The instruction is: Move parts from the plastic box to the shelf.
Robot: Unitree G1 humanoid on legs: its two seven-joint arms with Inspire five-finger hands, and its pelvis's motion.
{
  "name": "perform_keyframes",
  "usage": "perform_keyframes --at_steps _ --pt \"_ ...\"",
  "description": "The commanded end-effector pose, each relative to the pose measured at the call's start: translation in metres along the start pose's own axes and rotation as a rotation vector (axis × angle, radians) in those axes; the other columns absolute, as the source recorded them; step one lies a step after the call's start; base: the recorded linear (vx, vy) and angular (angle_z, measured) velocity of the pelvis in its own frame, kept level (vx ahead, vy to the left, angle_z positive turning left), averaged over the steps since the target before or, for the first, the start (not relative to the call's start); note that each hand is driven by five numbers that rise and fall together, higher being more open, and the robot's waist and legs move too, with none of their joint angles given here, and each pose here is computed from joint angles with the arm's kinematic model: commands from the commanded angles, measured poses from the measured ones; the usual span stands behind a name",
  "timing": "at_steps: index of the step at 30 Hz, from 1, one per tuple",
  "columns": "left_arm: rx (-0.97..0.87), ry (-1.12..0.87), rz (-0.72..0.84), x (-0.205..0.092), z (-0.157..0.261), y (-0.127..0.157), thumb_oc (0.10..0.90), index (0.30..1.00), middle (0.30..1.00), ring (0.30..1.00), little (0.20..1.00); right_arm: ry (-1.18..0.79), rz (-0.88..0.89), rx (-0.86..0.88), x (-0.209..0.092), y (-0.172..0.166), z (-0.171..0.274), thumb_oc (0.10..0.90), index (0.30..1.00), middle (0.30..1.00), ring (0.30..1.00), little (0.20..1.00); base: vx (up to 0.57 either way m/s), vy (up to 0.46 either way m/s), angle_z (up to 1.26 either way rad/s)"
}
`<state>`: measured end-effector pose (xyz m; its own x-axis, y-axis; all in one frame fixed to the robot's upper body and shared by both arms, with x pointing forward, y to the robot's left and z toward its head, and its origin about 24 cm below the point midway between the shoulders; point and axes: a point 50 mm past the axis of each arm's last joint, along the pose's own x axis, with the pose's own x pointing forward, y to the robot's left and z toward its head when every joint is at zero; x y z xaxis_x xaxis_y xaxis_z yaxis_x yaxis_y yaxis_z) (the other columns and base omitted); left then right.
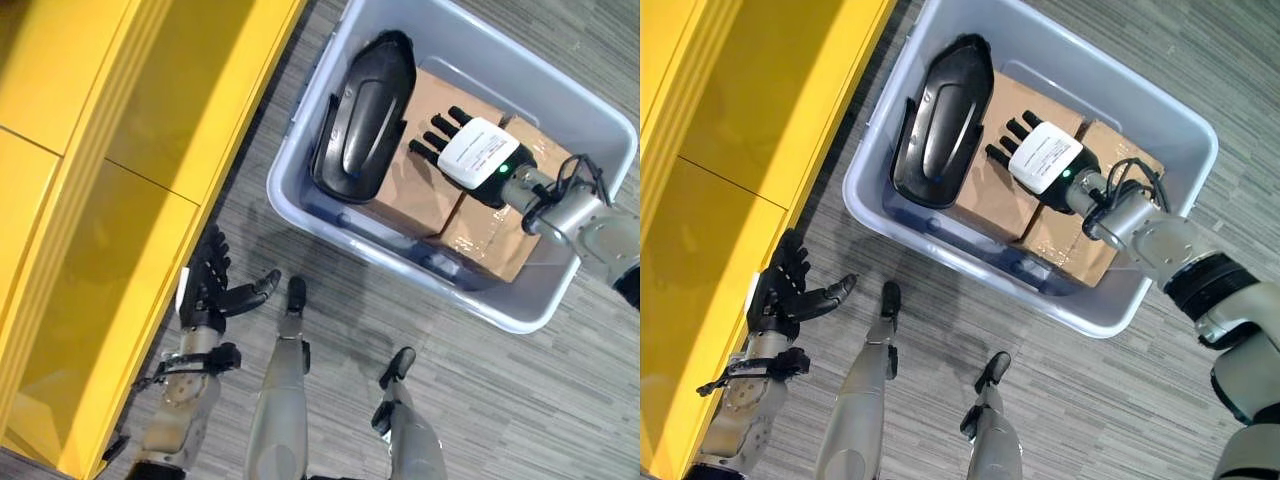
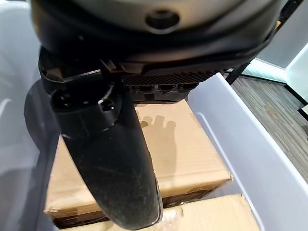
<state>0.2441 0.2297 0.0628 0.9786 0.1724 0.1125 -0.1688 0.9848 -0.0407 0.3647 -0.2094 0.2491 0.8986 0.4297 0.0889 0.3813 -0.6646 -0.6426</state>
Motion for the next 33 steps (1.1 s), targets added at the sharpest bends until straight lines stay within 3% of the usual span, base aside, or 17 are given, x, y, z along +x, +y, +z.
perform_keyframes --at_steps 1,15,33 --pt "-0.024 -0.207 -0.018 -0.001 0.038 -0.001 0.9 1.0 1.0 1.0 1.0 0.145 -0.198 -0.154 -0.007 -0.058 -0.053 0.9 1.0 1.0 1.0 1.0 0.0 0.0 0.0" --pt "-0.036 -0.253 0.039 0.001 0.047 0.004 0.9 1.0 1.0 1.0 1.0 0.167 -0.436 -0.195 -0.017 -0.111 -0.057 0.9 1.0 1.0 1.0 1.0 0.0 -0.001 0.01" --pt "-0.017 -0.277 0.057 0.002 0.052 0.007 0.9 1.0 1.0 1.0 1.0 0.151 -0.431 -0.17 -0.004 -0.113 -0.052 0.9 1.0 1.0 1.0 1.0 0.0 -0.001 0.01"
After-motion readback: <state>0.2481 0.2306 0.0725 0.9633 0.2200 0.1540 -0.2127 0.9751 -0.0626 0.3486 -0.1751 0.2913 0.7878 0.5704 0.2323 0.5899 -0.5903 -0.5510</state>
